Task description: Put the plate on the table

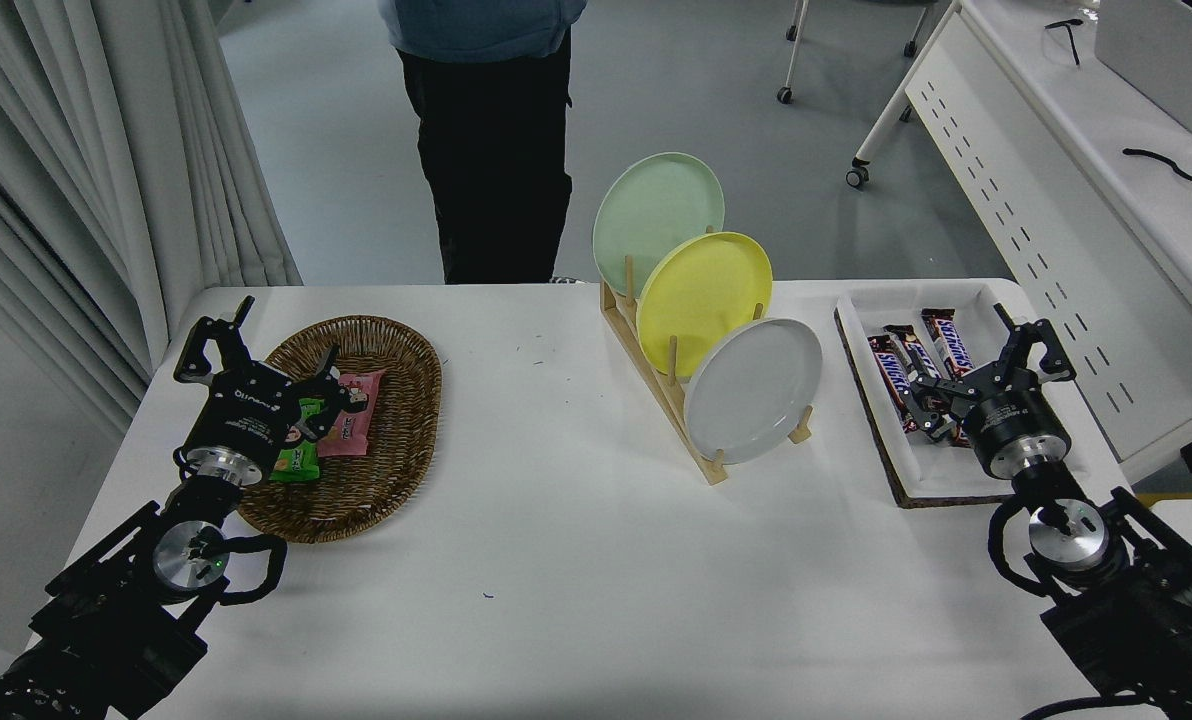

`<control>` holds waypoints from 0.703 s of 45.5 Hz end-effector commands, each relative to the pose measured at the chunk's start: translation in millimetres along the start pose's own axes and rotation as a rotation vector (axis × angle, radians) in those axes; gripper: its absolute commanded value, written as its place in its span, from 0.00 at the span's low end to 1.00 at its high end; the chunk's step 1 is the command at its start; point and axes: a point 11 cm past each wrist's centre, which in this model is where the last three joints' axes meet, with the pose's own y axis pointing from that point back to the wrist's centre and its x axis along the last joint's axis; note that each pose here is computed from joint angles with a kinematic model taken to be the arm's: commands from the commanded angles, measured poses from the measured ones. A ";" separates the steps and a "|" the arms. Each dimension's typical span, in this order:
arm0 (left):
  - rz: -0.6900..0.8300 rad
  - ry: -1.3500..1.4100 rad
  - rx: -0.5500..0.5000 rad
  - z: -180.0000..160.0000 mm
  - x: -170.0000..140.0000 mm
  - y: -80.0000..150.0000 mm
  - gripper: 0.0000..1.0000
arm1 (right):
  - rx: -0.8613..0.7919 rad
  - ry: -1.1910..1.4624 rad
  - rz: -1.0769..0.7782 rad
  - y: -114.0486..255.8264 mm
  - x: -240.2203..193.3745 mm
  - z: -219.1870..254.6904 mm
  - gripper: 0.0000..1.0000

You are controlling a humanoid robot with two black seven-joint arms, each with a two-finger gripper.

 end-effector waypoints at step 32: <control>-0.001 0.004 0.000 -0.1 -0.2 0.0 1.00 | 0.016 0.021 0.011 -1.0 4.1 -13.2 1.00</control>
